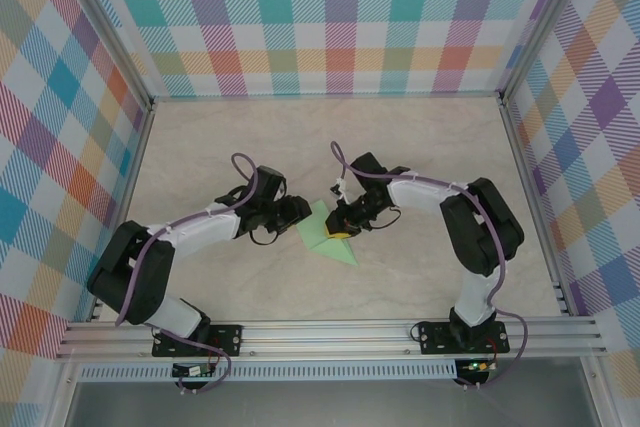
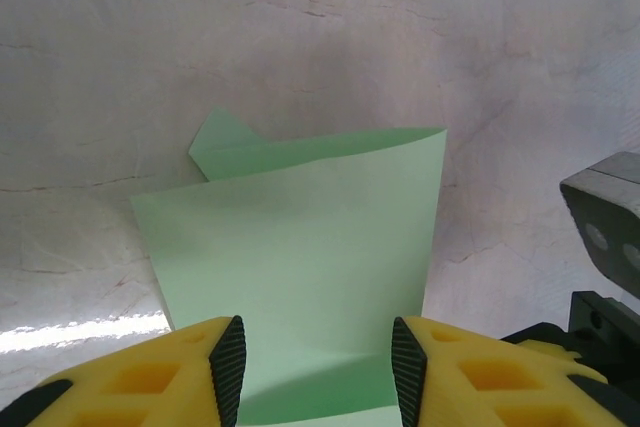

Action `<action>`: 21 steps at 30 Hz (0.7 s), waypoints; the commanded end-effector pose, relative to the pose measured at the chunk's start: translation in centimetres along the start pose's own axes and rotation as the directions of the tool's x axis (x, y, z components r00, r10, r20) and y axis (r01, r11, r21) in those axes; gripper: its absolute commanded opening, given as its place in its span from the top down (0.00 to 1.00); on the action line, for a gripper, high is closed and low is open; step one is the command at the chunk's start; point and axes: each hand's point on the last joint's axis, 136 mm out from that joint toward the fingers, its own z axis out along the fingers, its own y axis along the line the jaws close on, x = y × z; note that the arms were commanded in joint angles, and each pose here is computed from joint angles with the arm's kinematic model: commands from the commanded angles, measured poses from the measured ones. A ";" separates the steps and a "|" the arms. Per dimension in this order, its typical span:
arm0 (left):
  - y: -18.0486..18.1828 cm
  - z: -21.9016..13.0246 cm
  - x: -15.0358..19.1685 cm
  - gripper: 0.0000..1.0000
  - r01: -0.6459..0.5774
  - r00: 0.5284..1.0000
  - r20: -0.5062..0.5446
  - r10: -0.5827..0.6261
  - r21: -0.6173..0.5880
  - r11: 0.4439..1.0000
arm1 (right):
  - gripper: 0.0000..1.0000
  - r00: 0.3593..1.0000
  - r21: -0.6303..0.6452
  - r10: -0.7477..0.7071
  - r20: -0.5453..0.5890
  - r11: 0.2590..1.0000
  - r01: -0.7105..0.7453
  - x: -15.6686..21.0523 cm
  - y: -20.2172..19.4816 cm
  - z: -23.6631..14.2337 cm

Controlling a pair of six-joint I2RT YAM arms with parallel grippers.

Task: Fold a paper plane with a square sheet of paper (pick it up from the middle)
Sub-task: Fold the wing for the fifth time at the center of the table.

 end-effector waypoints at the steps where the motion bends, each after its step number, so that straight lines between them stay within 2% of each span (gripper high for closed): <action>1: -0.9 0.3 0.0 0.56 -0.003 1.000 -0.017 0.004 0.014 1.000 | 0.86 1.000 0.008 -0.003 0.011 1.000 0.003 -0.5 -1.9 0.3; 10: -0.5 0.5 0.4 0.56 -0.006 1.000 -0.009 0.006 -0.013 1.000 | 0.84 0.994 0.032 0.102 0.041 0.994 -0.103 -0.8 -6.1 1.3; 16: 0.7 -0.2 0.6 0.52 0.030 0.999 0.026 -0.029 -0.032 0.999 | 0.83 0.979 0.024 0.187 0.081 0.982 -0.189 -0.3 -7.2 1.5; 21: 0.9 0.2 1.2 0.50 0.096 0.995 0.035 -0.096 0.025 0.995 | 0.84 0.963 0.035 0.248 0.107 0.967 -0.253 0.2 -8.3 1.8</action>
